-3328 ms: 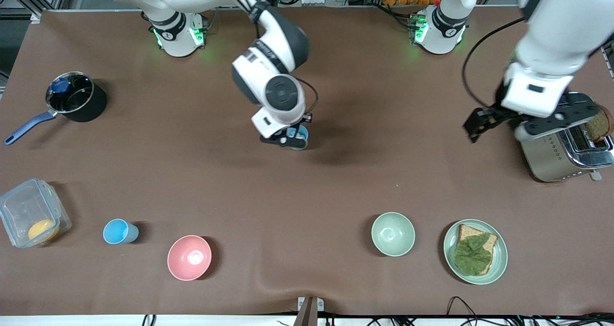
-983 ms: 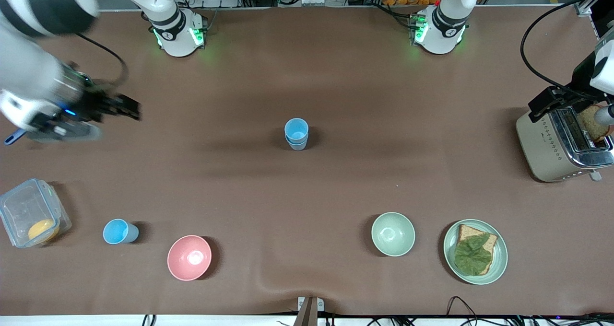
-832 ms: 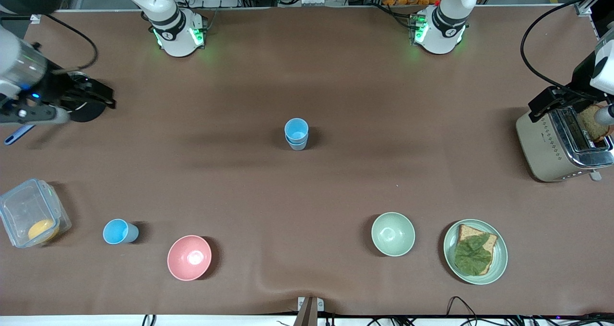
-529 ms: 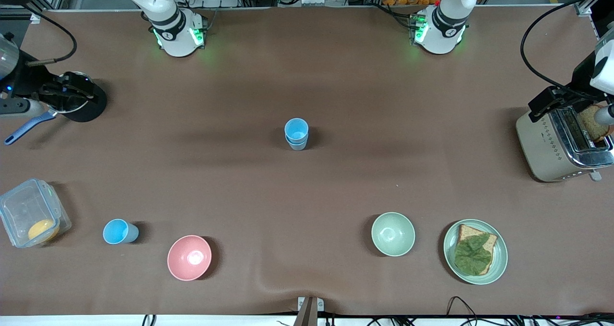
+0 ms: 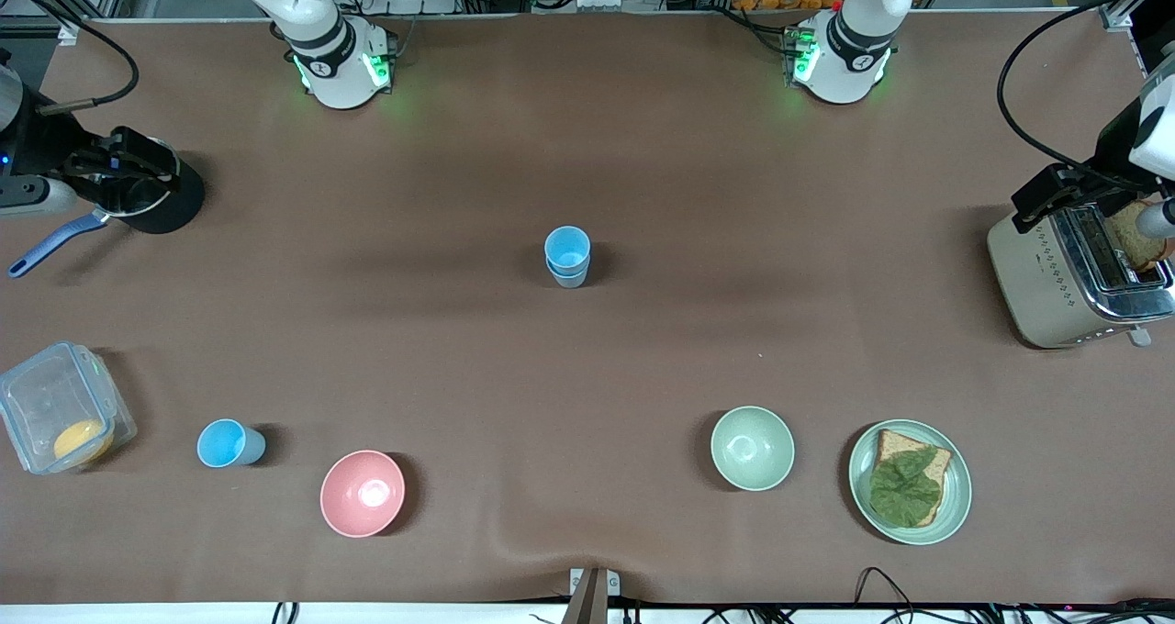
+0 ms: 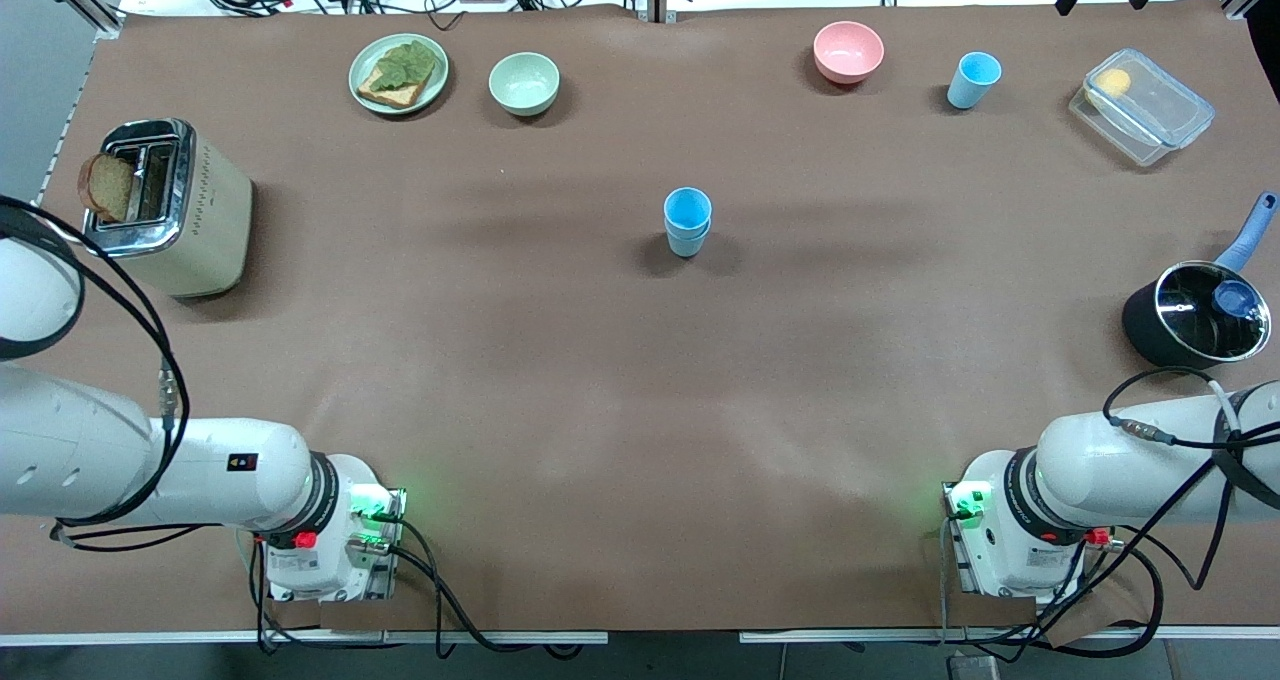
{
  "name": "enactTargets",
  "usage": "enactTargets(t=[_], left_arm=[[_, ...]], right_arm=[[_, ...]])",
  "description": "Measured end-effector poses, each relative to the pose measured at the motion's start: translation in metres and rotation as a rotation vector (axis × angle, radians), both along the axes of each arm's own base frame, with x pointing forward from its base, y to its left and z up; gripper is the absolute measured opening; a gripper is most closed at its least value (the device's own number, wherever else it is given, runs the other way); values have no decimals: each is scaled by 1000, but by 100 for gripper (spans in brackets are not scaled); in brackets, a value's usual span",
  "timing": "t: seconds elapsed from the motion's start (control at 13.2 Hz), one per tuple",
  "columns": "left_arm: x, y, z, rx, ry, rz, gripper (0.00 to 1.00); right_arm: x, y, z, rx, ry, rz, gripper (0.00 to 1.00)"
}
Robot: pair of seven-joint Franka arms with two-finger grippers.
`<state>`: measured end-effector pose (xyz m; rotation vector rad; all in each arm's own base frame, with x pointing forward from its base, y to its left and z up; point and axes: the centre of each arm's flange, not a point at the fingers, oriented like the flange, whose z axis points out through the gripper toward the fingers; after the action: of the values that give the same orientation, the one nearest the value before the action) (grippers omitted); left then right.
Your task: Stack blue cups with both arms
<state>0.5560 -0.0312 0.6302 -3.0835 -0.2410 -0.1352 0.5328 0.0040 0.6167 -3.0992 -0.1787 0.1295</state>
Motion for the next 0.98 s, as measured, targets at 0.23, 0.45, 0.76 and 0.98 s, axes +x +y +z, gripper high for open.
enactTargets(t=[0.23, 0.45, 0.76, 0.98], left_arm=[[0, 4, 1, -18, 0, -6, 100], [0, 4, 1, -18, 0, -9, 100], [0, 4, 1, -16, 4, -28, 100], [-3, 4, -1, -12, 33, -71, 100]], right_arm=[[-2, -1, -1, 0, 18, 1, 100], [-2, -3, -2, 0, 21, -3, 100], [-3, -3, -2, 1, 25, -4, 100], [-3, -3, -2, 1, 26, -4, 100]])
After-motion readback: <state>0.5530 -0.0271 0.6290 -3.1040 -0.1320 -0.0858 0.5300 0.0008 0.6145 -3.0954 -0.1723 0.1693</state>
